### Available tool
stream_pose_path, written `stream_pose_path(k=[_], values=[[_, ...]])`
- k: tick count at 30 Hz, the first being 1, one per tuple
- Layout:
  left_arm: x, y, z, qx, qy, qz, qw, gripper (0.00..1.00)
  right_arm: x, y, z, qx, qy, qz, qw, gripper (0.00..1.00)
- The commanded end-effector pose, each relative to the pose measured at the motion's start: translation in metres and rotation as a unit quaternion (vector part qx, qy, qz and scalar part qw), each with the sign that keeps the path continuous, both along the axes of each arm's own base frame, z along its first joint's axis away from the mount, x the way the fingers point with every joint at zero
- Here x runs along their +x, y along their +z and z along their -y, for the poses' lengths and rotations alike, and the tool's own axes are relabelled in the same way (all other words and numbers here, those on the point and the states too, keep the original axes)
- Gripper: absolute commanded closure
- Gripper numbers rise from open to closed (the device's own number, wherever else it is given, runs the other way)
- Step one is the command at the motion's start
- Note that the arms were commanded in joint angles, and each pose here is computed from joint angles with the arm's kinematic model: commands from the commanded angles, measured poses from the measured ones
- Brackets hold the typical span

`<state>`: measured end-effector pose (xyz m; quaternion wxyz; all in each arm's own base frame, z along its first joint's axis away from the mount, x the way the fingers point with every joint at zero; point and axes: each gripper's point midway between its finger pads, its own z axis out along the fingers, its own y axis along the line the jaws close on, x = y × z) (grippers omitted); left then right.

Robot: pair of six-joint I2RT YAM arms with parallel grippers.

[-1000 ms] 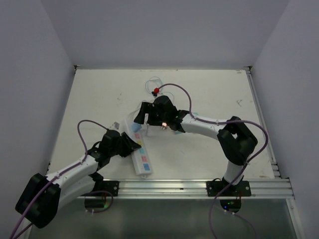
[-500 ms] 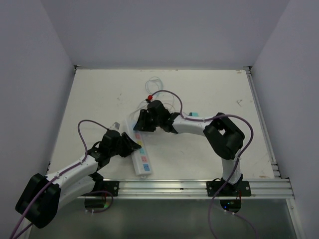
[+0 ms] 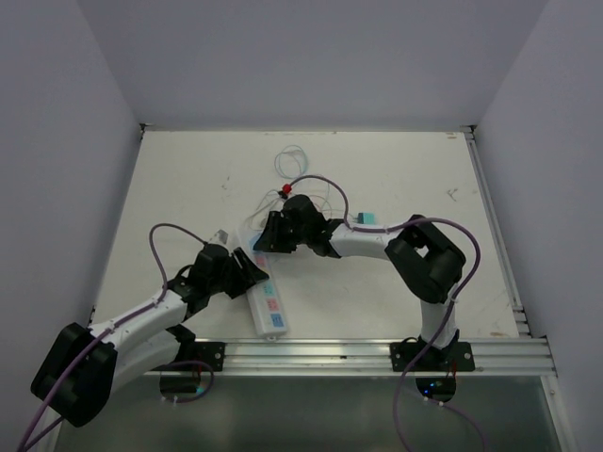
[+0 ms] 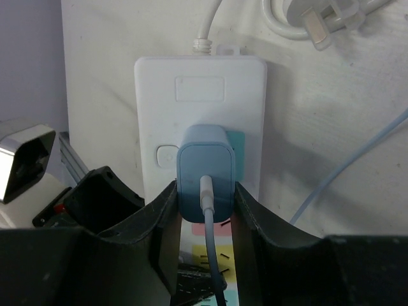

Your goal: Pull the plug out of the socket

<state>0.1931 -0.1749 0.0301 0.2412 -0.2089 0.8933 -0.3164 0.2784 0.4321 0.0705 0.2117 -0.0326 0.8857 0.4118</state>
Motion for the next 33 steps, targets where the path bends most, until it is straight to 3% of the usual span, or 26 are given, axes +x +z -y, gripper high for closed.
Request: stream_pose_path(k=[1, 6, 9, 12, 13, 20, 23, 33], values=[[0.022, 0.022, 0.006, 0.001, 0.0, 0.038, 0.999, 0.41, -0.016, 0.023, -0.006, 0.026, 0.02, 0.01, 0.999, 1.0], [0.032, 0.021, 0.005, 0.015, 0.011, 0.034, 0.999, 0.44, -0.023, 0.026, -0.007, 0.028, 0.026, 0.014, 0.999, 1.0], [0.031, 0.016, 0.005, 0.017, 0.011, 0.024, 1.0, 0.61, -0.026, 0.026, -0.007, 0.028, 0.027, 0.013, 0.999, 1.0], [0.025, 0.006, 0.001, 0.021, 0.019, 0.009, 1.0, 0.94, -0.026, 0.027, -0.006, 0.029, 0.026, 0.014, 0.999, 1.0], [0.023, 0.004, -0.001, 0.018, 0.027, 0.005, 0.999, 1.0, -0.026, 0.029, -0.006, 0.032, 0.026, 0.017, 0.999, 1.0], [0.016, -0.005, -0.014, -0.005, 0.087, -0.004, 0.996, 1.0, -0.025, 0.05, 0.001, 0.057, 0.014, 0.049, 0.997, 1.0], [0.003, -0.017, -0.025, 0.015, 0.104, -0.038, 0.994, 1.0, -0.023, 0.061, 0.006, 0.064, 0.005, 0.068, 0.996, 1.0], [-0.004, -0.032, -0.041, 0.03, 0.149, -0.062, 0.986, 1.0, -0.017, 0.09, 0.02, 0.101, -0.02, 0.12, 0.987, 1.0]])
